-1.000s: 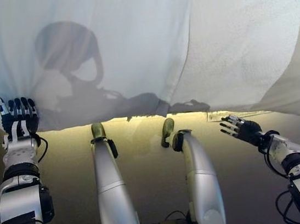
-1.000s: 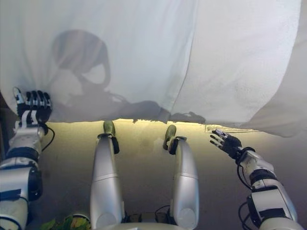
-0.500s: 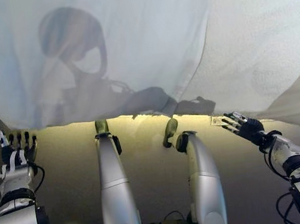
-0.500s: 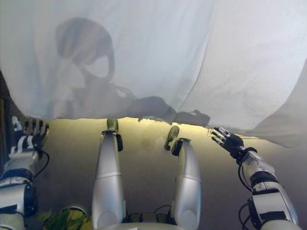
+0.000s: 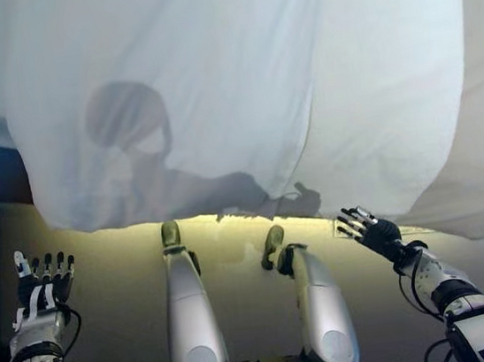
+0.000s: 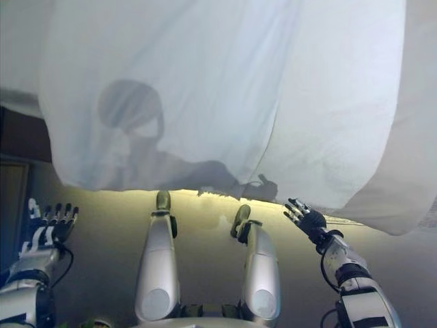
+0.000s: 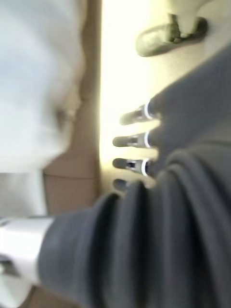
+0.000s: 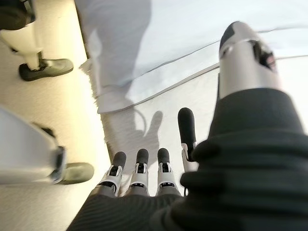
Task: Make the bed neatly
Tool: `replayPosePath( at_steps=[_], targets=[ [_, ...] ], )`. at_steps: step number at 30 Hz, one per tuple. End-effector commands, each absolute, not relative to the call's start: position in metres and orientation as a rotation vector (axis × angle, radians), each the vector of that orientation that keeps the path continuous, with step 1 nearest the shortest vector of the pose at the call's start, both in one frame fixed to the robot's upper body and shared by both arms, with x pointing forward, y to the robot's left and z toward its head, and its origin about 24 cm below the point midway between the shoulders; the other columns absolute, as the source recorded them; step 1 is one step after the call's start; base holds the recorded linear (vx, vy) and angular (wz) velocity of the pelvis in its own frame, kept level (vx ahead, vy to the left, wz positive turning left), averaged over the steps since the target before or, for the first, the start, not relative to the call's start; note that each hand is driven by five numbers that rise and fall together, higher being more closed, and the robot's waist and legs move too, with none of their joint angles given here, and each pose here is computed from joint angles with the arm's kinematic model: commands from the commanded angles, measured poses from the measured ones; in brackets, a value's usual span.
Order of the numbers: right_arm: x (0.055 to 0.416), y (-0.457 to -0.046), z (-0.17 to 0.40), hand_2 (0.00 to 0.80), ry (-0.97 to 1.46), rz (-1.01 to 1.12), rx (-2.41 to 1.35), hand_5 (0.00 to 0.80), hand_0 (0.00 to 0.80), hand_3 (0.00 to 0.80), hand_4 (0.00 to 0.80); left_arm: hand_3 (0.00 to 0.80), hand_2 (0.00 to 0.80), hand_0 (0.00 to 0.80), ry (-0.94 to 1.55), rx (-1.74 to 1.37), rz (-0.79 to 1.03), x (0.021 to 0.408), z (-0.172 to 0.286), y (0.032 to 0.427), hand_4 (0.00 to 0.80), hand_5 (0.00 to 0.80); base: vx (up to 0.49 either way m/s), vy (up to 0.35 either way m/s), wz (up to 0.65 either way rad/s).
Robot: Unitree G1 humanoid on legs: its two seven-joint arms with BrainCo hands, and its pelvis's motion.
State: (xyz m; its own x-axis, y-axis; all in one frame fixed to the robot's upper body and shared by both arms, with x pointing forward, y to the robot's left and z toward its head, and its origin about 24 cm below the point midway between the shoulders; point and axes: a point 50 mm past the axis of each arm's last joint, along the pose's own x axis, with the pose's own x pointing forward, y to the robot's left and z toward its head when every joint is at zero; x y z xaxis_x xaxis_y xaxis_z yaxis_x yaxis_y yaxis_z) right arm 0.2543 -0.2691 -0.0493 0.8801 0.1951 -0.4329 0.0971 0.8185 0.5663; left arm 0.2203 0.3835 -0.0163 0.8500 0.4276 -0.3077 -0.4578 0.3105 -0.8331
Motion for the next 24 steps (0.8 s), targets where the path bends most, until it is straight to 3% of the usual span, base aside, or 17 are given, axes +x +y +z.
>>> replayPosePath(
  at_steps=[1,6,10,16,19,24],
  targets=[
    [0.23,-0.287,-0.06,0.0,0.523,-0.056,0.637,0.0,0.0,0.0,0.0,0.0,0.0,0.0,0.102,-1.055,0.537,0.208,-0.039,0.366,0.0,0.0,0.084,-0.006,0.08],
    [0.208,-0.292,-0.075,0.0,0.56,-0.13,0.66,0.0,0.0,0.0,0.0,0.0,0.0,0.0,0.195,-0.982,0.52,0.205,-0.047,0.356,0.0,0.0,0.125,0.007,0.02],
    [0.174,-0.297,-0.098,0.0,0.757,-0.157,0.561,0.0,0.0,0.0,0.0,0.0,0.0,0.0,0.33,-0.844,0.589,0.186,-0.056,0.365,0.0,0.0,0.292,0.03,0.01],
    [0.12,-0.283,-0.13,0.0,0.955,-0.227,0.61,0.0,0.0,0.0,0.0,0.0,0.0,0.0,0.526,-0.414,0.566,0.168,-0.065,0.371,0.0,0.0,0.29,-0.017,-0.17],
    [0.101,-0.273,-0.142,0.0,0.986,-0.307,0.659,0.0,0.0,0.0,0.0,0.0,0.0,0.0,0.535,-0.471,0.56,0.171,-0.074,0.357,0.0,0.0,0.116,-0.064,-0.03],
    [0.09,-0.256,-0.153,0.0,0.971,-0.498,0.825,0.0,0.0,0.0,0.0,0.0,0.0,0.0,0.629,-0.45,0.455,0.172,-0.111,0.29,0.0,0.0,0.053,-0.071,-0.1]
  ],
)
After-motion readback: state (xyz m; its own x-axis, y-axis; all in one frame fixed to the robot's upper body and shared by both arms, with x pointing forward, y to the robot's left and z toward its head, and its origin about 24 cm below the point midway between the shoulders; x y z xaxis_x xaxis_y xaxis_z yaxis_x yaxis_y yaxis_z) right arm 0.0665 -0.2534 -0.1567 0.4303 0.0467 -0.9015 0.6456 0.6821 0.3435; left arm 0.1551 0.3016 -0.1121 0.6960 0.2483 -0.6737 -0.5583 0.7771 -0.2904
